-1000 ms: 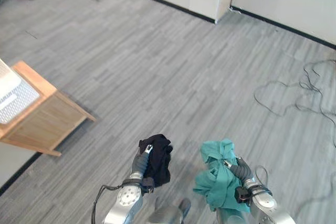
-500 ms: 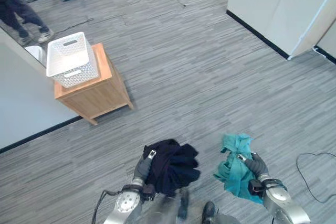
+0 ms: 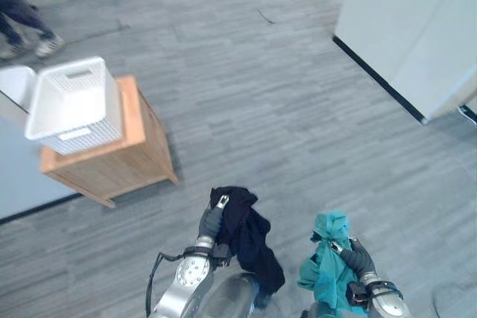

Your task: Tidy up the quilt and then pick up the clothes from the bed and put them into the laundry hamper.

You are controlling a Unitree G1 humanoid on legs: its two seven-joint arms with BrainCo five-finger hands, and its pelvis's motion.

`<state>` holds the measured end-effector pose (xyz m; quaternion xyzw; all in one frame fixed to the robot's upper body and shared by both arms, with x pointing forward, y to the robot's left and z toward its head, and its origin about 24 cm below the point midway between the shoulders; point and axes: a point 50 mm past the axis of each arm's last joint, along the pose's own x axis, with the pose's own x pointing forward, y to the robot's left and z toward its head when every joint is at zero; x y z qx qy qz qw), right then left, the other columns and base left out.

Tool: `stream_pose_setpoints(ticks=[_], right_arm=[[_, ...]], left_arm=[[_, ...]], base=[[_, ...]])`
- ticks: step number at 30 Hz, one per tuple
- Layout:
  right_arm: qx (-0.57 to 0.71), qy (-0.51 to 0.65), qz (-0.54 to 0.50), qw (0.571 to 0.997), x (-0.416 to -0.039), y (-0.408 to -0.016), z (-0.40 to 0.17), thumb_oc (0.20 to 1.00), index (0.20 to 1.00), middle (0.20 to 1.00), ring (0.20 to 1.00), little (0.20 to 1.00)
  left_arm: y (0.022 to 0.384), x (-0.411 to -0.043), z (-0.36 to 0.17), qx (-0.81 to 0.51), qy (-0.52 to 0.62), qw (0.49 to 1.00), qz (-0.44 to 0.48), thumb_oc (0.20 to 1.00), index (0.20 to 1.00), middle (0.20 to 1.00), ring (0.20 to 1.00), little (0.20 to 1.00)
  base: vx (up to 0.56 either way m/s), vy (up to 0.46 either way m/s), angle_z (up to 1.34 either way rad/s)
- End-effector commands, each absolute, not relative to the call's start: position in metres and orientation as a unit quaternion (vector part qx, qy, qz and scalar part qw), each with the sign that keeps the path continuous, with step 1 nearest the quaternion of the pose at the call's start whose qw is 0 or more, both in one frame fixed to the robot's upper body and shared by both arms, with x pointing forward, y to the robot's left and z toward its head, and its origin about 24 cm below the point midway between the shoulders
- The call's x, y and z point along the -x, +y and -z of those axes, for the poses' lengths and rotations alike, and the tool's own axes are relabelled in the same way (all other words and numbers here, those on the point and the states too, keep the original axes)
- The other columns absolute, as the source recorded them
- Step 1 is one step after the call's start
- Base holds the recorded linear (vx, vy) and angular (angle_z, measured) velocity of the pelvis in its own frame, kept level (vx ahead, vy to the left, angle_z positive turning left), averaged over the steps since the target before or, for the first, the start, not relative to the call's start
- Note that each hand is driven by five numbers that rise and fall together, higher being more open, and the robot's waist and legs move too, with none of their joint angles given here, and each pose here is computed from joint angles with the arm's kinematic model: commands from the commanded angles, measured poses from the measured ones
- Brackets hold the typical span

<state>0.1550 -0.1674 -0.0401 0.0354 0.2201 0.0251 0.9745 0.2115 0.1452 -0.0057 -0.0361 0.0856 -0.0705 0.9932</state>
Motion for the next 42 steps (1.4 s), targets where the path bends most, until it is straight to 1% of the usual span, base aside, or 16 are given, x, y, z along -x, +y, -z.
stream_pose_setpoints(ticks=[1, 5, 10, 12, 14, 19, 23, 25, 26, 28, 31, 33, 36, 37, 39, 42], right_arm=[[-0.03, 0.176, -0.044, 0.983, -0.171, -0.155, 0.029, 0.2, 0.2, 0.2, 0.2, 0.2], [-0.041, 0.167, -0.037, 0.984, -0.175, -0.16, 0.033, 0.2, 0.2, 0.2, 0.2, 0.2], [-0.038, 0.158, -0.032, 0.986, -0.182, -0.167, 0.03, 0.2, 0.2, 0.2, 0.2, 0.2], [-0.044, 0.167, -0.019, 0.985, -0.184, -0.171, 0.031, 0.2, 0.2, 0.2, 0.2, 0.2], [-0.041, 0.161, -0.005, 0.986, -0.183, -0.178, 0.026, 0.2, 0.2, 0.2, 0.2, 0.2], [-0.008, 0.17, -0.024, 0.985, -0.189, -0.188, 0.027, 0.2, 0.2, 0.2, 0.2, 0.2], [0.009, 0.168, -0.047, 0.985, -0.191, -0.184, 0.031, 0.2, 0.2, 0.2, 0.2, 0.2], [0.008, 0.169, -0.042, 0.985, -0.187, -0.184, 0.031, 0.2, 0.2, 0.2, 0.2, 0.2], [-0.001, 0.164, -0.016, 0.986, -0.181, -0.188, 0.031, 0.2, 0.2, 0.2, 0.2, 0.2], [-0.006, 0.157, -0.002, 0.988, -0.178, -0.189, 0.032, 0.2, 0.2, 0.2, 0.2, 0.2], [-0.011, 0.147, 0.006, 0.989, -0.187, -0.184, 0.036, 0.2, 0.2, 0.2, 0.2, 0.2], [-0.009, 0.145, -0.028, 0.989, -0.191, -0.17, 0.031, 0.2, 0.2, 0.2, 0.2, 0.2], [-0.004, 0.158, -0.051, 0.986, -0.187, -0.164, 0.034, 0.2, 0.2, 0.2, 0.2, 0.2], [0.003, 0.164, -0.072, 0.984, -0.184, -0.157, 0.036, 0.2, 0.2, 0.2, 0.2, 0.2], [0.005, 0.164, -0.073, 0.984, -0.183, -0.155, 0.038, 0.2, 0.2, 0.2, 0.2, 0.2], [0.004, 0.165, -0.081, 0.983, -0.186, -0.156, 0.042, 0.2, 0.2, 0.2, 0.2, 0.2]], left_arm=[[0.145, -0.213, -0.007, 0.026, 0.046, 0.997, 0.061, 0.2, 0.2, 0.2, 0.2, 0.2], [0.15, -0.208, 0.004, 0.021, 0.052, 0.997, 0.051, 0.2, 0.2, 0.2, 0.2, 0.2], [0.152, -0.212, 0.002, 0.022, 0.049, 0.997, 0.05, 0.2, 0.2, 0.2, 0.2, 0.2], [0.155, -0.208, 0.008, 0.026, 0.069, 0.997, 0.038, 0.2, 0.2, 0.2, 0.2, 0.2], [0.156, -0.209, 0.002, 0.03, 0.066, 0.996, 0.042, 0.2, 0.2, 0.2, 0.2, 0.2], [0.151, -0.206, 0.0, 0.051, 0.063, 0.996, 0.03, 0.2, 0.2, 0.2, 0.2, 0.2], [0.158, -0.199, 0.006, 0.06, 0.058, 0.996, 0.012, 0.2, 0.2, 0.2, 0.2, 0.2], [0.163, -0.199, 0.004, 0.062, 0.05, 0.997, 0.017, 0.2, 0.2, 0.2, 0.2, 0.2], [0.158, -0.201, -0.001, 0.052, 0.036, 0.997, 0.049, 0.2, 0.2, 0.2, 0.2, 0.2], [0.152, -0.203, -0.004, 0.046, 0.027, 0.996, 0.069, 0.2, 0.2, 0.2, 0.2, 0.2], [0.152, -0.212, -0.006, 0.038, 0.023, 0.998, 0.051, 0.2, 0.2, 0.2, 0.2, 0.2], [0.156, -0.215, -0.013, 0.034, 0.018, 0.999, 0.03, 0.2, 0.2, 0.2, 0.2, 0.2], [0.16, -0.216, -0.012, 0.035, 0.029, 0.999, 0.018, 0.2, 0.2, 0.2, 0.2, 0.2], [0.161, -0.219, -0.011, 0.035, 0.034, 0.999, 0.02, 0.2, 0.2, 0.2, 0.2, 0.2], [0.158, -0.22, -0.009, 0.029, 0.039, 0.998, 0.03, 0.2, 0.2, 0.2, 0.2, 0.2], [0.151, -0.22, -0.005, 0.025, 0.042, 0.998, 0.037, 0.2, 0.2, 0.2, 0.2, 0.2]], base=[[0.26, -0.013, 0.28], [0.63, -0.185, 0.5], [0.74, -0.064, 0.97], [0.68, -0.124, 0.4], [0.67, -0.146, 0.34], [0.36, -0.076, 0.49], [0.37, 0.065, -0.46], [0.5, 0.182, -0.55], [0.45, 0.188, -0.01], [0.39, 0.163, 0.8], [0.3, 0.171, 0.84], [0.31, 0.373, 0.31], [0.25, 0.182, 0.21], [0.23, -0.054, 0.46], [0.27, -0.222, 1.0], [0.27, -0.371, 2.03]])
